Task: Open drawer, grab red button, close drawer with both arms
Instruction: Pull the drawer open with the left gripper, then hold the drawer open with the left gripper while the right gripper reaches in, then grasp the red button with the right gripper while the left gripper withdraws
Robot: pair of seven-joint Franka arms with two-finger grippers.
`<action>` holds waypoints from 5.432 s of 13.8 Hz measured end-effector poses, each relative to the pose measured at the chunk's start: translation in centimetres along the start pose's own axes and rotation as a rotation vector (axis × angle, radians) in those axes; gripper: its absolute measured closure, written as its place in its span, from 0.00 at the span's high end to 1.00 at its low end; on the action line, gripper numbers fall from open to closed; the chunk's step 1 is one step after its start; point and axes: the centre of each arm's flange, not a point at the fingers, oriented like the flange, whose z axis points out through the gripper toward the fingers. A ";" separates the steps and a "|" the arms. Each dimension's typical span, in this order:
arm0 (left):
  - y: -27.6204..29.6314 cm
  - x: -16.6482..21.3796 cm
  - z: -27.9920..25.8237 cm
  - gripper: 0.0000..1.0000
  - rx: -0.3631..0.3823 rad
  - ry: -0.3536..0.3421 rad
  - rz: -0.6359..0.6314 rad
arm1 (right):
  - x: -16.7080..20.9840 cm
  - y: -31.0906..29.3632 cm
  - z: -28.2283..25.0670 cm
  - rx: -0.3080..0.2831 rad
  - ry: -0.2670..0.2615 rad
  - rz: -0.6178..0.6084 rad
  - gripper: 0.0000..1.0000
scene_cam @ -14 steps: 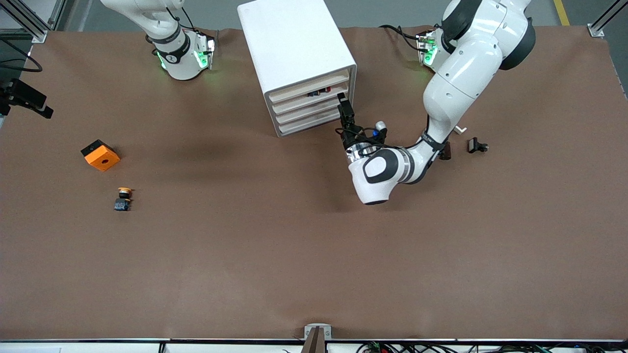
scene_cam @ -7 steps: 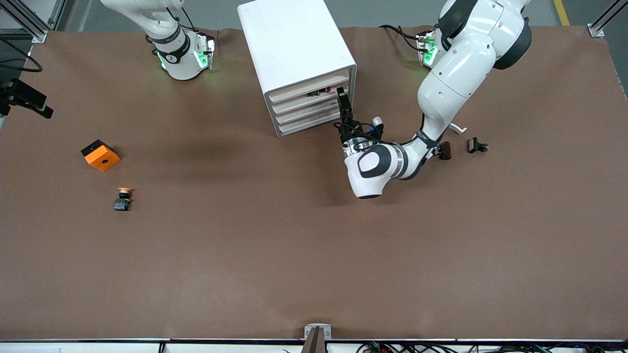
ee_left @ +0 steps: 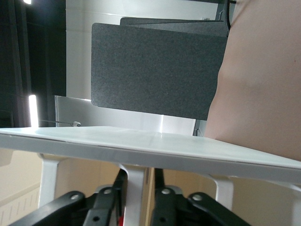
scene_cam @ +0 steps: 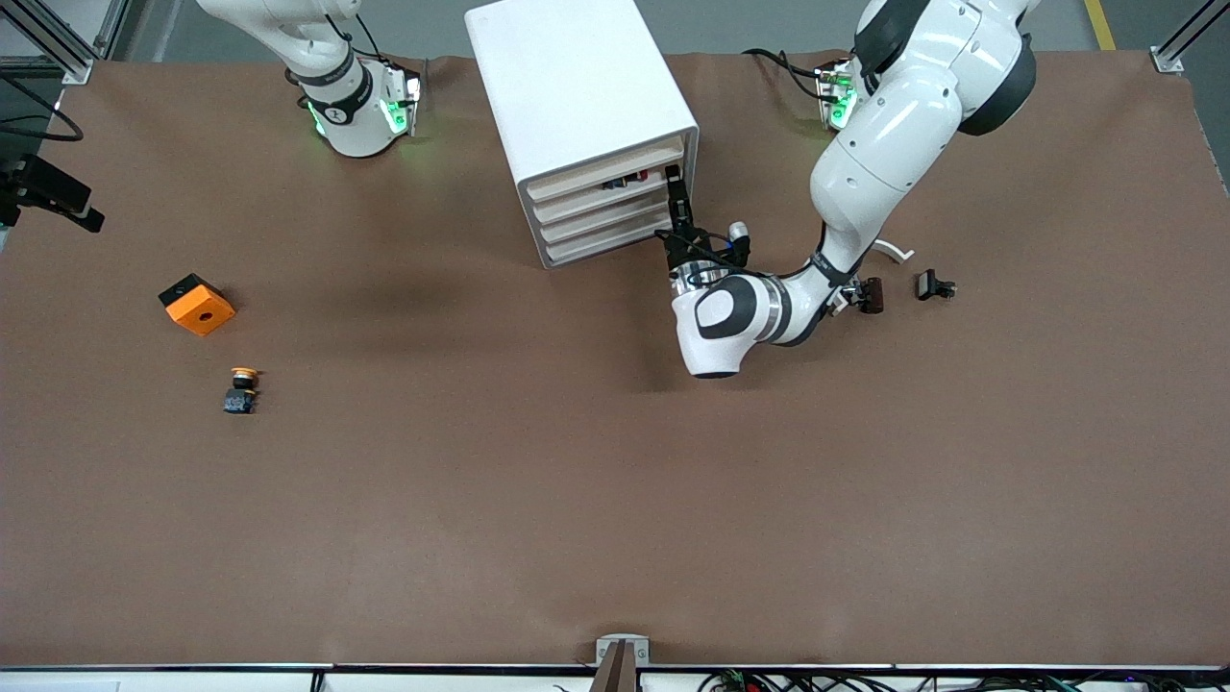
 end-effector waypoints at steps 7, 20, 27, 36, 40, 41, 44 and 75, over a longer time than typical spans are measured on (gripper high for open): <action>-0.2 -0.2 0.0 0.16 -0.013 0.009 0.004 | 0.0 0.0 0.0 0.000 0.000 0.000 1.00; -2.0 3.1 -6.8 0.13 -0.086 -0.068 0.029 | 0.0 0.0 0.0 0.000 0.000 0.000 1.00; -2.2 5.4 -10.3 0.13 -0.116 -0.134 0.019 | 0.0 0.1 -0.3 0.000 0.010 0.002 1.00; -2.5 6.6 -12.0 0.34 -0.129 -0.167 0.022 | 3.0 0.0 3.6 -0.007 -0.043 0.002 1.00; -2.5 6.7 -12.0 0.78 -0.121 -0.165 0.022 | 7.0 -0.2 9.5 -0.017 -0.084 -0.016 1.00; -2.6 6.7 -11.9 0.87 -0.114 -0.161 0.023 | 7.5 -0.3 10.1 -0.018 -0.089 -0.023 1.00; -2.7 6.8 -11.9 1.00 -0.104 -0.162 0.027 | 7.7 -2.4 9.6 -0.021 -0.084 -0.009 1.00; -9.7 21.9 -19.4 1.00 -0.802 0.418 1.175 | -11.9 -54.3 22.3 -0.076 -0.126 1.144 1.00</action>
